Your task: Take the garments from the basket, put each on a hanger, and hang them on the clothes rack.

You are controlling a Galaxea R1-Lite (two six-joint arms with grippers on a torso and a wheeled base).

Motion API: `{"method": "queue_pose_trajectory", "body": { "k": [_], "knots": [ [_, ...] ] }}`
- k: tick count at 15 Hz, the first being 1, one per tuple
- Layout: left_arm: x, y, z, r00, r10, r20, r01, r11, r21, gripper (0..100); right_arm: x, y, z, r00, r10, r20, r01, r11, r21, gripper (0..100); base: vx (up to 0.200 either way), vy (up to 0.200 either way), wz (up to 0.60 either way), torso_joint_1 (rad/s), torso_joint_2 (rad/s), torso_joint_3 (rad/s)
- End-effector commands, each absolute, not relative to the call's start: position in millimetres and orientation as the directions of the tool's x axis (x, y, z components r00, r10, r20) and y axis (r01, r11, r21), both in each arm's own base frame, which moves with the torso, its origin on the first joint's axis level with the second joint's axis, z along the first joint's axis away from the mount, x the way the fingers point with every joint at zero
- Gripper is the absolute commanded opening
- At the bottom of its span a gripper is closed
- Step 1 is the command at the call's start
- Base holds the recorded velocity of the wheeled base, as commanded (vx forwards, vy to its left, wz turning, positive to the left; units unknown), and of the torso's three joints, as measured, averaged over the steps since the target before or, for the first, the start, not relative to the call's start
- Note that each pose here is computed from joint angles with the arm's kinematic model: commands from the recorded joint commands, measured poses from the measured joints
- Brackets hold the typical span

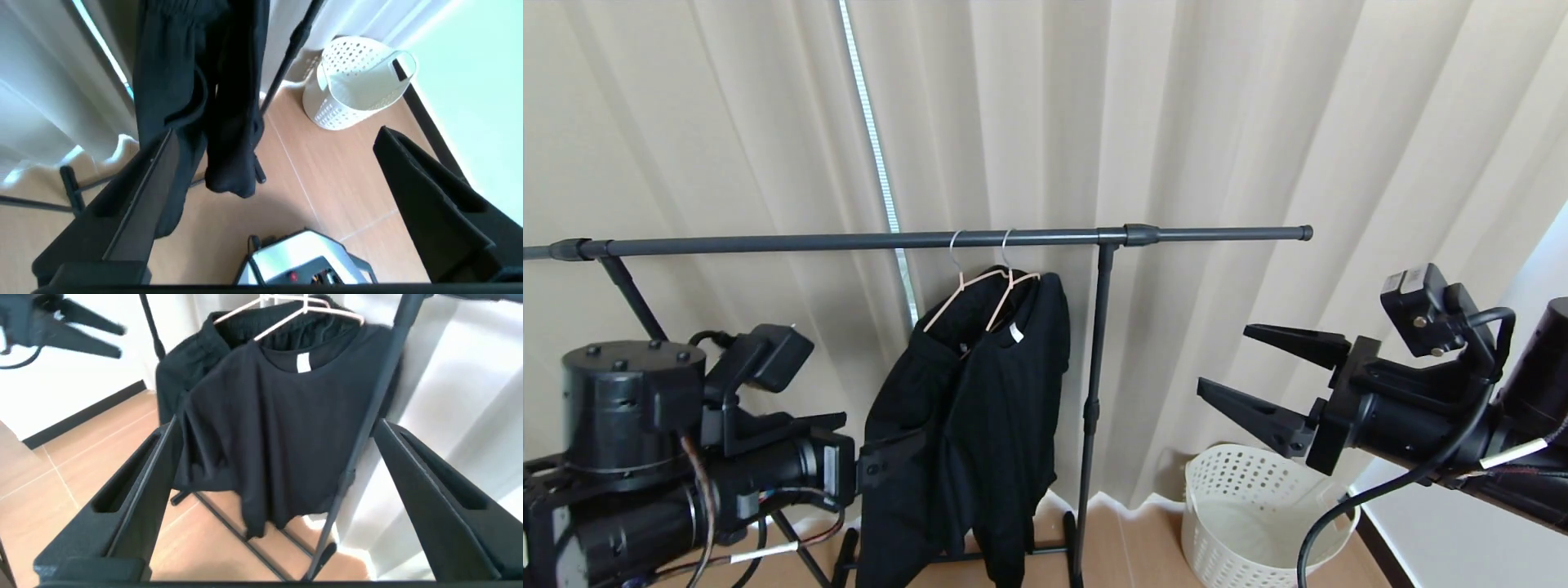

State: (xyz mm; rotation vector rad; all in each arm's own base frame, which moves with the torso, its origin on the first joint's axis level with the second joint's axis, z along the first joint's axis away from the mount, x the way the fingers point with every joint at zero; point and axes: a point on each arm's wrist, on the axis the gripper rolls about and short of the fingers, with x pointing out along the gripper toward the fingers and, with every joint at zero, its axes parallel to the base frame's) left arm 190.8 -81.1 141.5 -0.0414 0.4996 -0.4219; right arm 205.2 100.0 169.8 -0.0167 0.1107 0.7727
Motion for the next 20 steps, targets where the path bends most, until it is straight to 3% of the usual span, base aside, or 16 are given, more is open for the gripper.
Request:
{"method": "queue_pose_trajectory", "body": {
  "k": [1,6,8,12,14,15,17,20],
  "knots": [
    [158.2,-66.4,135.6,0.814,-0.399,-0.421,0.385,0.915,-0.122,100,185.1,89.7,176.4,0.751,0.657,-0.064,-0.658,0.753,0.002,100,0.000,0.000,0.00,0.000,0.00,0.000],
    [101.3,-41.2,106.1,0.805,-0.381,-0.454,0.367,0.922,-0.121,100,114.8,60.9,148.3,0.763,0.640,-0.092,-0.642,0.766,-0.001,100,0.000,0.000,0.00,0.000,0.00,0.000],
    [85.4,-35.4,101.3,0.811,-0.389,-0.438,0.373,0.919,-0.125,100,87.6,50.4,139.4,0.798,0.600,-0.067,-0.603,0.796,-0.051,100,0.000,0.000,0.00,0.000,0.00,0.000],
    [45.2,-19.5,92.0,0.793,-0.385,-0.472,0.375,0.919,-0.119,100,30.8,18.4,114.5,0.831,0.533,-0.160,-0.547,0.835,-0.059,100,0.000,0.000,0.00,0.000,0.00,0.000],
    [25.9,-12.0,83.1,0.784,-0.388,-0.485,0.383,0.917,-0.114,100,-2.6,0.6,87.9,0.839,0.522,-0.154,-0.535,0.843,-0.058,100,0.000,0.000,0.00,0.000,0.00,0.000],
    [24.7,-11.5,82.6,0.785,-0.387,-0.484,0.381,0.917,-0.116,100,-5.6,-0.9,84.6,0.841,0.519,-0.151,-0.532,0.845,-0.058,100,0.000,0.000,0.00,0.000,0.00,0.000],
    [24.5,-10.9,82.7,0.795,-0.372,-0.480,0.368,0.924,-0.106,100,-7.8,-2.3,80.7,0.906,0.391,-0.162,-0.404,0.913,-0.058,100,0.000,0.000,0.00,0.000,0.00,0.000],
    [24.7,-9.3,81.5,0.810,-0.317,-0.494,0.347,0.937,-0.032,100,-9.0,-3.0,80.7,0.944,0.299,-0.142,-0.310,0.948,-0.066,100,0.000,0.000,0.00,0.000,0.00,0.000]
  ]
}}
